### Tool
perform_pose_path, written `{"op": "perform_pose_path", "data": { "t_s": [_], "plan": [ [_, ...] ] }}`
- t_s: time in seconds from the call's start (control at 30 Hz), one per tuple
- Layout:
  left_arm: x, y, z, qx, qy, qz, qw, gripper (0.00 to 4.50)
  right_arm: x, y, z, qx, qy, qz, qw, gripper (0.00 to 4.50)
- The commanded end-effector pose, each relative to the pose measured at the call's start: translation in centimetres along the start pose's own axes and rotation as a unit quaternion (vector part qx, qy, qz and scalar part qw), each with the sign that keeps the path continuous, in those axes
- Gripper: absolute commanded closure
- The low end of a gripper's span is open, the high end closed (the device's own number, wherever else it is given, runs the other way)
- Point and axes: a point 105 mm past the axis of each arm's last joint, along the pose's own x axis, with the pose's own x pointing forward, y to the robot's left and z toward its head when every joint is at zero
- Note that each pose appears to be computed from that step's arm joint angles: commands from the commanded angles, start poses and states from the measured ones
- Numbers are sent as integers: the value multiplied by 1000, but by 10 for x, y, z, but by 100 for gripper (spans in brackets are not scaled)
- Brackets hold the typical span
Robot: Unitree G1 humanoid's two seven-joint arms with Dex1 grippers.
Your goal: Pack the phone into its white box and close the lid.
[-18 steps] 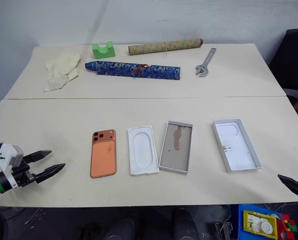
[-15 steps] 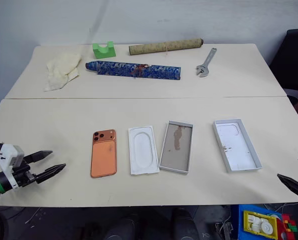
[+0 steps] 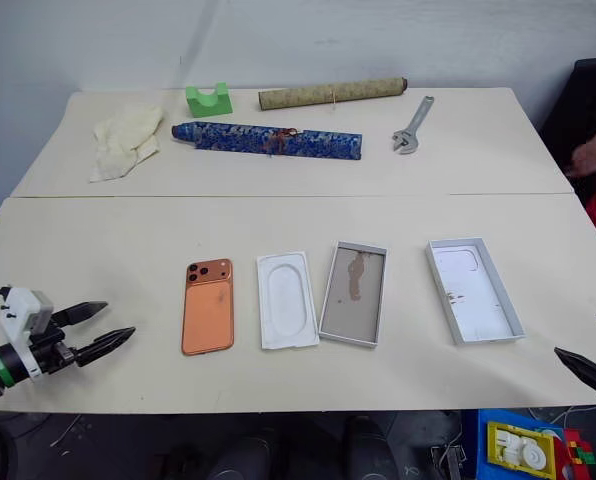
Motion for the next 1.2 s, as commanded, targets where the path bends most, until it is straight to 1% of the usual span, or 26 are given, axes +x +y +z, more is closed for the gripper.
{"op": "perform_pose_path", "data": {
  "t_s": [0.03, 0.33, 0.43, 0.53, 0.6, 0.73, 0.83, 0.9, 1.0, 1.1, 1.13, 1.17, 1.2],
  "plan": [
    [1, -4, 2, 3, 3, -7, 1000, 2, -2, -1, 7, -19, -9, -7, 1000, 0],
    [6, -6, 6, -28, 8, -19, 999, 2, 1, 4, 16, -30, -19, -1, 999, 0],
    [9, -10, 12, -37, 6, -30, 999, 2, 4, 9, 21, -36, -23, 8, 999, 0],
    [13, -22, 25, -64, -10, -65, 996, 2, 10, 18, 32, -48, -33, 28, 998, 0],
    [17, -34, 33, -84, -9, -98, 992, 2, 16, 26, 41, -58, -41, 46, 996, 0],
    [25, -67, 42, -110, 21, -182, 977, 2, 36, 53, 62, -83, -60, 106, 989, 0],
    [38, -82, 41, -138, 54, -204, 968, 2, 51, 81, 75, -109, -70, 162, 978, 0],
    [48, -91, 44, -173, 68, -222, 957, 2, 63, 101, 83, -126, -79, 196, 969, 0],
    [63, -103, 49, -216, 97, -245, 940, 2, 77, 127, 89, -147, -87, 238, 956, 0],
    [72, -118, 54, -254, 121, -281, 917, 61, 87, 143, 93, -151, -100, 260, 948, 0],
    [75, -122, 53, -257, 133, -285, 914, 99, 89, 149, 94, -153, -103, 268, 946, 0],
    [79, -127, 51, -273, 152, -293, 904, 116, 92, 154, 95, -157, -107, 275, 943, 0],
    [83, -130, 50, -280, 166, -295, 898, 116, 95, 159, 96, -158, -112, 280, 940, 0]
  ]
}}
